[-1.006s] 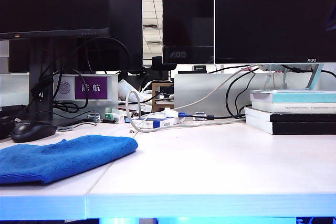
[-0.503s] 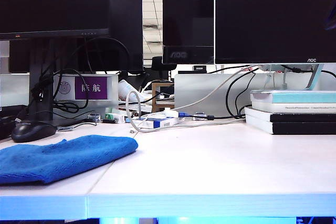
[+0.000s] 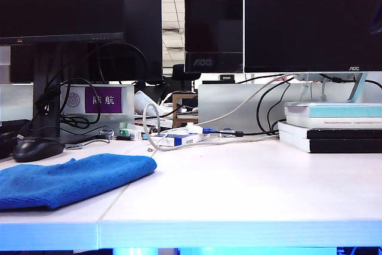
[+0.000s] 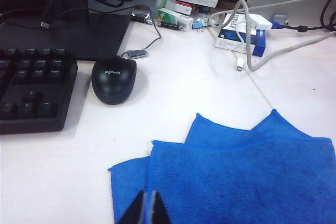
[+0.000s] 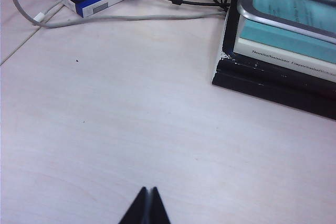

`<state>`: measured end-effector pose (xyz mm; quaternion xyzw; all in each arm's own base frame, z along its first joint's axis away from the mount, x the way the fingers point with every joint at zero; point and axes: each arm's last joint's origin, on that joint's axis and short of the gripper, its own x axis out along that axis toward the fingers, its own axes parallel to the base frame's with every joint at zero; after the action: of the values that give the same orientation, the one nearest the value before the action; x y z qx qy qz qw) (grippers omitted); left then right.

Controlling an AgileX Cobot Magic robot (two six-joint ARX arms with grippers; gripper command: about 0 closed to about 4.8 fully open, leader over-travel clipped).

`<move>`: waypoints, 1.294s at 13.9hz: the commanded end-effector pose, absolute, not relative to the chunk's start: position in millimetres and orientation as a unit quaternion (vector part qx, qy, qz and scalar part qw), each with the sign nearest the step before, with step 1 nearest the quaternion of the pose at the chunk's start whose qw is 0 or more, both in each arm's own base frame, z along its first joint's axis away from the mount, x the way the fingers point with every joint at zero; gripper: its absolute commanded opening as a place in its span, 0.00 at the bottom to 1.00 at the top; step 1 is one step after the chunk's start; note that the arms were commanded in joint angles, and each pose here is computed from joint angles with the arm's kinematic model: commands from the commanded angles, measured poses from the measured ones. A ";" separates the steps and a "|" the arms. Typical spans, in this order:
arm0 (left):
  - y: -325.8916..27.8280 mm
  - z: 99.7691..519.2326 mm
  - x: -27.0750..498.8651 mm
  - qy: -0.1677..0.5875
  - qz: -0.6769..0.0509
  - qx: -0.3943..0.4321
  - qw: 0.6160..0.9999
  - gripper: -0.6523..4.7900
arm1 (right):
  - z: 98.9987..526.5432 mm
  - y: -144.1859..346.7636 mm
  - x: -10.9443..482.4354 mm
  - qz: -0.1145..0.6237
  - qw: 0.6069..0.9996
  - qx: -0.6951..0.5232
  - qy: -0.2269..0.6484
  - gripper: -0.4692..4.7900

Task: Wipe the table from right to left using the rag.

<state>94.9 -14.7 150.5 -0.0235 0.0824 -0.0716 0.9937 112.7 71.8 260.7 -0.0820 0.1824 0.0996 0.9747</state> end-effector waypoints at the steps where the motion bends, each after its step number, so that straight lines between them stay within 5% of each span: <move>1: -14.8 148.4 94.6 0.091 -0.074 -0.023 0.993 0.16 | 261.8 66.5 109.7 0.093 0.979 -0.069 0.166 0.09; 3: -14.8 148.3 94.6 0.091 -0.074 -0.023 0.993 0.16 | 239.7 47.6 118.6 0.023 0.991 -0.033 0.130 0.09; 10: -14.8 148.4 94.6 0.091 -0.075 -0.023 0.993 0.16 | 160.3 17.0 105.6 -0.012 0.999 0.014 0.041 0.09; 18: -14.8 148.4 94.6 0.091 -0.075 -0.023 0.993 0.16 | 149.4 7.3 95.9 -0.027 0.997 -0.022 0.075 0.09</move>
<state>94.9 -14.8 150.5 -0.0236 0.0825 -0.0735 0.9936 95.6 7.3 151.2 -0.0332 0.0755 -0.0262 0.9962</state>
